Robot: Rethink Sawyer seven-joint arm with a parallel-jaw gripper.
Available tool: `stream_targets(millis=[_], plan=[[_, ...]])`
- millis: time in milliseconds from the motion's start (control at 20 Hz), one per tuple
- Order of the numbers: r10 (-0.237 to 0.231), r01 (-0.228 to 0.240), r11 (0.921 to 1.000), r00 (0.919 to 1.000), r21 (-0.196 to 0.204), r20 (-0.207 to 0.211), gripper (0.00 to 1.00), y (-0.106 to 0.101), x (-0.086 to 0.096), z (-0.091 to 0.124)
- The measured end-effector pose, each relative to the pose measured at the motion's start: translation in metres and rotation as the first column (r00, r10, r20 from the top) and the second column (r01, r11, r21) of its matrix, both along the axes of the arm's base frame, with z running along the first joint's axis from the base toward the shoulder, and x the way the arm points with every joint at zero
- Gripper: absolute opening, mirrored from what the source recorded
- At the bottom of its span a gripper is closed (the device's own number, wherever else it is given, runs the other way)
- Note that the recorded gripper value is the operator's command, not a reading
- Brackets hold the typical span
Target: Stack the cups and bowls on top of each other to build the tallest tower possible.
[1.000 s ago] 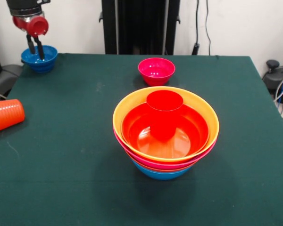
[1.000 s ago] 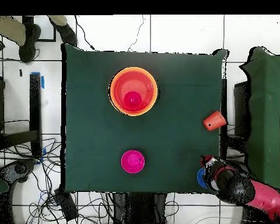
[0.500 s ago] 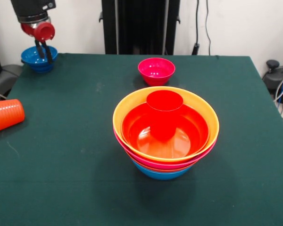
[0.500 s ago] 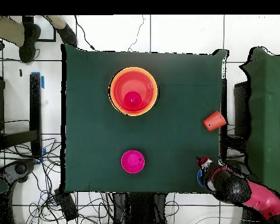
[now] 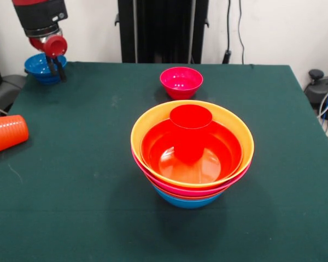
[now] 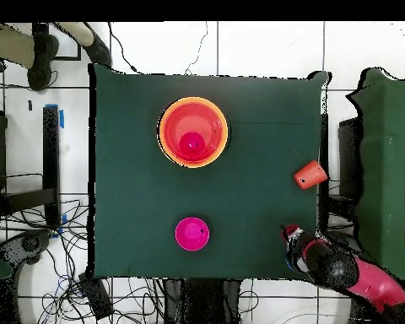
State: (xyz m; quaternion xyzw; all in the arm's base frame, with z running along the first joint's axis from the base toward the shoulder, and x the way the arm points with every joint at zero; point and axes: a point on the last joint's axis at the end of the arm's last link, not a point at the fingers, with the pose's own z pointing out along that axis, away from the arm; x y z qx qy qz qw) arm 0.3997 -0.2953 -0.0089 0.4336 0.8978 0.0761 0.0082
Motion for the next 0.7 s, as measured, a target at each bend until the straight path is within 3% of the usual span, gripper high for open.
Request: stream_targets(millis=[500, 550, 700], plan=[[-0.013, 0.013, 0.9999, 0.9999, 0.007, 0.005, 1.00, -0.005, 0.005, -0.011], [-0.018, 0.018, 0.9998, 0.9998, 0.006, 0.006, 0.00, -0.007, 0.004, -0.012], [-0.021, 0.021, 0.9998, 0.9998, 0.006, 0.006, 0.00, -0.009, 0.004, -0.012]])
